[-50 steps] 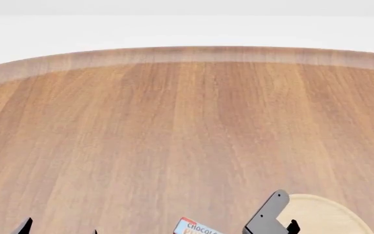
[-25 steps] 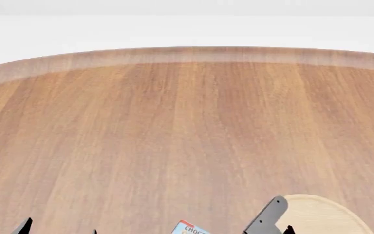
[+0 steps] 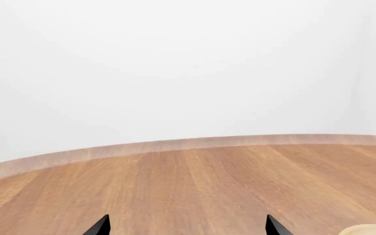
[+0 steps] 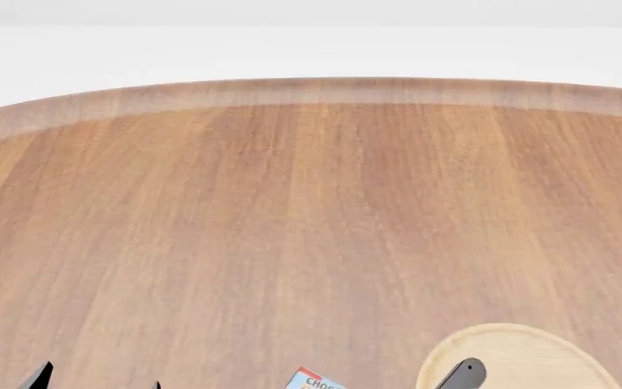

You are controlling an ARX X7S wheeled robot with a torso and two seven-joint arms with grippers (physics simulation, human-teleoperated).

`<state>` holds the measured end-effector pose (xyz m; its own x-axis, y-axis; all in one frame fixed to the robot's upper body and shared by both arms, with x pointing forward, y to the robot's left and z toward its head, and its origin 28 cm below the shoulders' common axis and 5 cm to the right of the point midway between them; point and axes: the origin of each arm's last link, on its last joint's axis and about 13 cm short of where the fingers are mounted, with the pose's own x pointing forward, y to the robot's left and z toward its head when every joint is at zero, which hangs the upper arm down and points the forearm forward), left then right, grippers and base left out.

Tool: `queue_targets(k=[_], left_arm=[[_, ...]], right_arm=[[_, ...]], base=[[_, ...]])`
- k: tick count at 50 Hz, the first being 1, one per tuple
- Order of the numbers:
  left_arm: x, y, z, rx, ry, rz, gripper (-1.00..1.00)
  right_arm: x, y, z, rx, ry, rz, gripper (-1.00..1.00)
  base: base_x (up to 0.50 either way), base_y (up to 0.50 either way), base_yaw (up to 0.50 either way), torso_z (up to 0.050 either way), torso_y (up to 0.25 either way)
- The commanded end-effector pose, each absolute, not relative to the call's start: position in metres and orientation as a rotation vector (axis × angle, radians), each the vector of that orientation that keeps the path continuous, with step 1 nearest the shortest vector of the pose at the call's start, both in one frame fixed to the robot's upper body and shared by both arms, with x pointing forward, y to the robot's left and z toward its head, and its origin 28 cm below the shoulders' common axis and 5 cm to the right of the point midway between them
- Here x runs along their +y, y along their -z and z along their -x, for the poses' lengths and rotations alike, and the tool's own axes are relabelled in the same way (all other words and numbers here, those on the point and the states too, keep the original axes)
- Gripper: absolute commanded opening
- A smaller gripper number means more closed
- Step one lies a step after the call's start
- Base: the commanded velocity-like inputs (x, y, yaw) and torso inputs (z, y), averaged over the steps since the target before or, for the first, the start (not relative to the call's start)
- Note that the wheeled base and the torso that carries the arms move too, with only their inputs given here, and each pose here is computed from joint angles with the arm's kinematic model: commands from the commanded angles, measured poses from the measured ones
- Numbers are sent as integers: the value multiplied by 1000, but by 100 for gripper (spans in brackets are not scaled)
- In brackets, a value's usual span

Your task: Put the chocolate pudding to the left of the plate.

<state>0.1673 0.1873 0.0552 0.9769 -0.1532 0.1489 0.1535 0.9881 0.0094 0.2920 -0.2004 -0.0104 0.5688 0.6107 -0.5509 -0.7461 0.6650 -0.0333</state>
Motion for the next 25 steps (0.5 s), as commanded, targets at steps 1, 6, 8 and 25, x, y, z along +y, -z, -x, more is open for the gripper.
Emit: queue_targets(k=[1,6,8,25], left_arm=[[187,-55,-167,-151,155,3,100],[187,-56,-166,-153,154,2,100],[187,-57,-166,-154,155,3,100],[188,-62,-163,-173,156,8,100]], right_arm=[[-199,-6,-266,429,-728,241,100],[-190,-32,-232,311,-693,201,100],[-187,-37,-218,278,-675,207,100],[-170,-69,-143,73,-560,150,100]], base=[[0,0,0,0,0],[0,0,0,0,0],[0,0,0,0,0],[0,0,0,0,0]])
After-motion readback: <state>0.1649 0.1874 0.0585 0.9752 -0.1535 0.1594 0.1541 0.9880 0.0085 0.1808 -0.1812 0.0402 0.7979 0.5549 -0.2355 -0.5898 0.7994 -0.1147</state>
